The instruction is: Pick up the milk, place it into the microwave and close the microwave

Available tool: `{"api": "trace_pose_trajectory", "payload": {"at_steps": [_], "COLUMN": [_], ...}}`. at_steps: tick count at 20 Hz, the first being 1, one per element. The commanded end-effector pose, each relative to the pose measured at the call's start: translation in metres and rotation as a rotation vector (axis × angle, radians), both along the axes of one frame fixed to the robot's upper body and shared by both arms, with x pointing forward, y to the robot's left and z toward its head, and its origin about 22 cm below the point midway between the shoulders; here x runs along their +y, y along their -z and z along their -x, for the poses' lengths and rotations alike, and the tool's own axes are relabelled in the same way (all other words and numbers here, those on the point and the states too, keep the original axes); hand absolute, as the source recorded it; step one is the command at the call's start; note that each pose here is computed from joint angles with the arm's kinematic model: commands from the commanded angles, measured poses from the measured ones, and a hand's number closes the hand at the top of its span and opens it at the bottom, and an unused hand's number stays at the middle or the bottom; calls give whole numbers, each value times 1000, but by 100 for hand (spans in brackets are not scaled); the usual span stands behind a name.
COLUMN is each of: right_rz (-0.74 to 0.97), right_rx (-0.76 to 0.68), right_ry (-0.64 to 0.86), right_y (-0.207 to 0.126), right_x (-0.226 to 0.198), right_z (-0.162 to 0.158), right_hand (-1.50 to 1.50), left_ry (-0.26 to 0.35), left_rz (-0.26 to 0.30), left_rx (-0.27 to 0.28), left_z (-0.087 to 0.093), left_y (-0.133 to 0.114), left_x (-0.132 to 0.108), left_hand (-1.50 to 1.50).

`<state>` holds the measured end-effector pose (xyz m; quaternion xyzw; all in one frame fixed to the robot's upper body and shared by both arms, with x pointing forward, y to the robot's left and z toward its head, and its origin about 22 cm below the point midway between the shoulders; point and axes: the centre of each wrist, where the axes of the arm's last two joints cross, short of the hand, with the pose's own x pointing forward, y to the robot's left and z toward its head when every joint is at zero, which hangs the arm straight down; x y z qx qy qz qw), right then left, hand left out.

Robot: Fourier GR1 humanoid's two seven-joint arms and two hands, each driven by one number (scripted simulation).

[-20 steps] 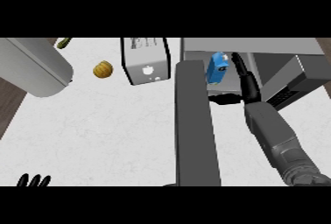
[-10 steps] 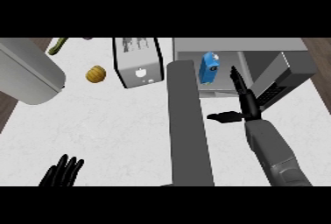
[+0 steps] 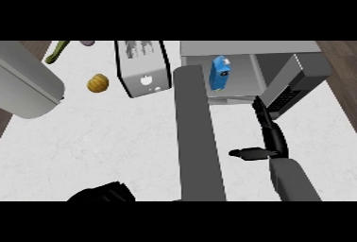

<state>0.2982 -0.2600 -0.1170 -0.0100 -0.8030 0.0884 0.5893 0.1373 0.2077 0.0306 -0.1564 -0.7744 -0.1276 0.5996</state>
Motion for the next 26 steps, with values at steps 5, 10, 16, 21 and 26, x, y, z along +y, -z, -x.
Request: {"api": "trace_pose_trajectory", "payload": {"at_steps": [5, 10, 16, 21, 26], "right_rz": [-31, 23, 69, 55, 7], "right_rx": [-11, -41, -47, -111, -158], "right_ry": [4, 81, 113, 120, 75], "right_y": [-5, -23, -45, -58, -75], "right_x": [-34, -69, -104, -105, -111], "right_z": [64, 106, 138, 152, 147], "right_hand": [-150, -150, -150, -150, -150], "left_ry": [60, 138, 372, 408, 497], "left_rz": [-128, -219, -378, -384, -407], "left_rx": [18, 2, 80, 112, 77], "left_z": [-40, -79, -101, -120, -109], "left_y": [-7, 17, 37, 75, 91], "left_x": [-29, -60, -99, -126, -159], "left_hand": [150, 150, 150, 150, 150]}}
